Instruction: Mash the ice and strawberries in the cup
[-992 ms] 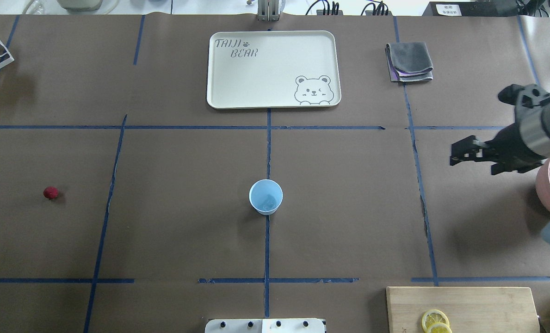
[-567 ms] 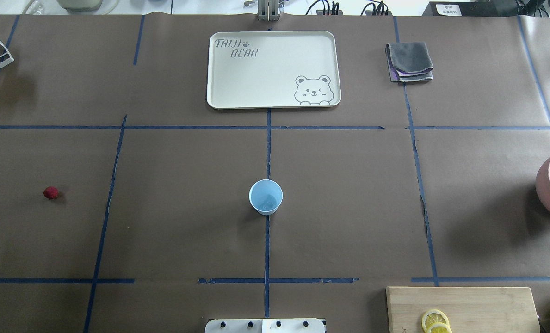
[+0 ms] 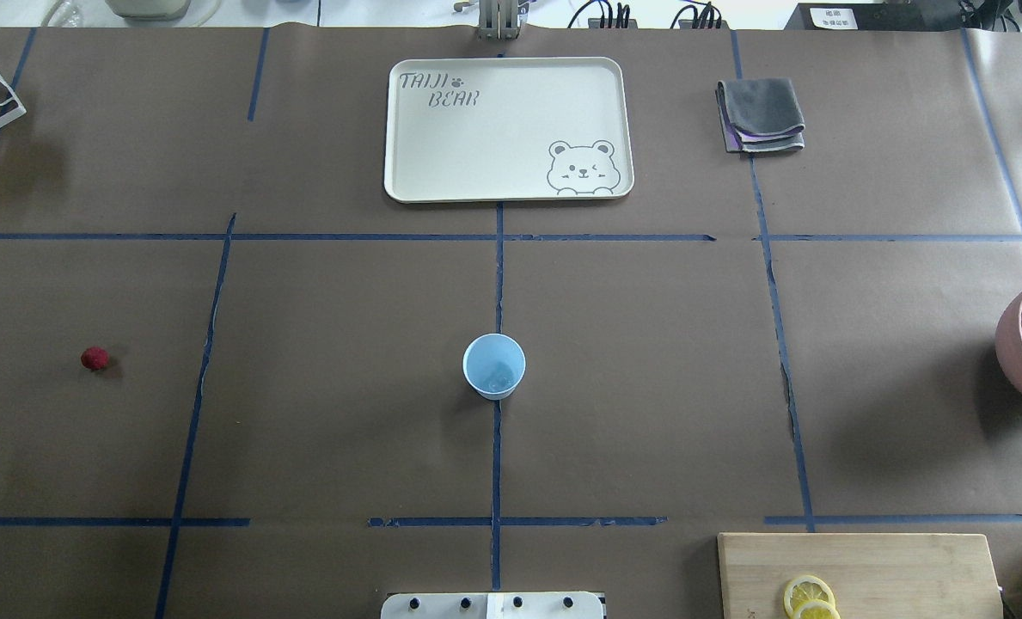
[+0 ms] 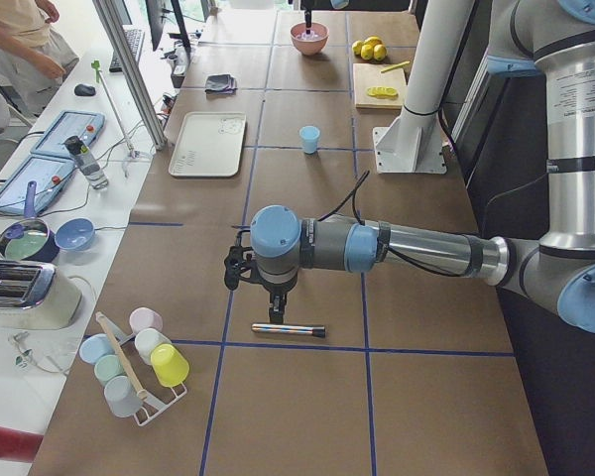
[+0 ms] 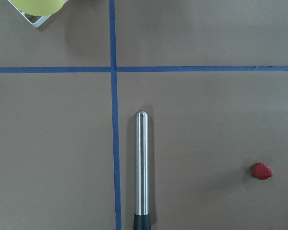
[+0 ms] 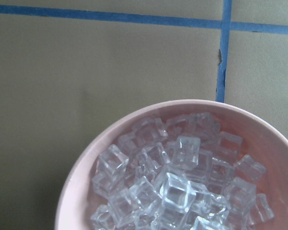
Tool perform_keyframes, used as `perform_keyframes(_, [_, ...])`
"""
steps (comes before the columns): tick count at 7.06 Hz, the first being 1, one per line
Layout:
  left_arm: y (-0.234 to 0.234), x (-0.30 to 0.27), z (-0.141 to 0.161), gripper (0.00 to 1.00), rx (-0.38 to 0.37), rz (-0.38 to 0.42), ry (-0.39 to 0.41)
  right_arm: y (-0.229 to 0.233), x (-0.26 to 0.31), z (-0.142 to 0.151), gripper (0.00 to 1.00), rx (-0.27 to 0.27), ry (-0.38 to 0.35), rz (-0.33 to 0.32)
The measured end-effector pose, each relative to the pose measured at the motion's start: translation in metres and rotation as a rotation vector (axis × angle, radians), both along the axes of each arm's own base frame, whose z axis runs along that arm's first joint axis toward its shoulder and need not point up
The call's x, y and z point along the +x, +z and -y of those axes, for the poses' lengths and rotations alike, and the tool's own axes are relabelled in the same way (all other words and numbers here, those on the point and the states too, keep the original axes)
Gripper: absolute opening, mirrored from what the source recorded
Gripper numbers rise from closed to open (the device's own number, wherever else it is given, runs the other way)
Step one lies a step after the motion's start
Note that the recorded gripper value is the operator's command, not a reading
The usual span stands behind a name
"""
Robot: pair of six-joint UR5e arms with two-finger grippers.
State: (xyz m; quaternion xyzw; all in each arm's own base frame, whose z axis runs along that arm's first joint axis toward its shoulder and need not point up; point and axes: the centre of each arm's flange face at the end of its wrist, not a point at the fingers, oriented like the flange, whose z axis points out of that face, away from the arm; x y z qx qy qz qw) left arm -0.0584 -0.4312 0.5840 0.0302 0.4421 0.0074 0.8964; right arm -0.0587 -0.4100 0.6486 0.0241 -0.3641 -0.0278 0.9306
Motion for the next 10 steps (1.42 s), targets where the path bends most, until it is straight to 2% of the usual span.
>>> perform_keyframes(2, [0.0, 0.0, 0.0, 1.0, 0.0, 0.0, 0.0, 0.012, -0.001, 0.002, 0.82, 0.02, 0.001, 0.005])
perform_keyframes(7, [0.001, 0.0, -0.001, 1.0, -0.003, 0.0, 0.0, 0.004, -0.004, 0.012, 0.82, 0.061, 0.001, 0.013])
perform_keyframes(10, [0.003, 0.0, -0.003, 1.0, -0.006, 0.0, 0.0, 0.01, -0.006, 0.012, 0.82, 0.054, -0.003, 0.013])
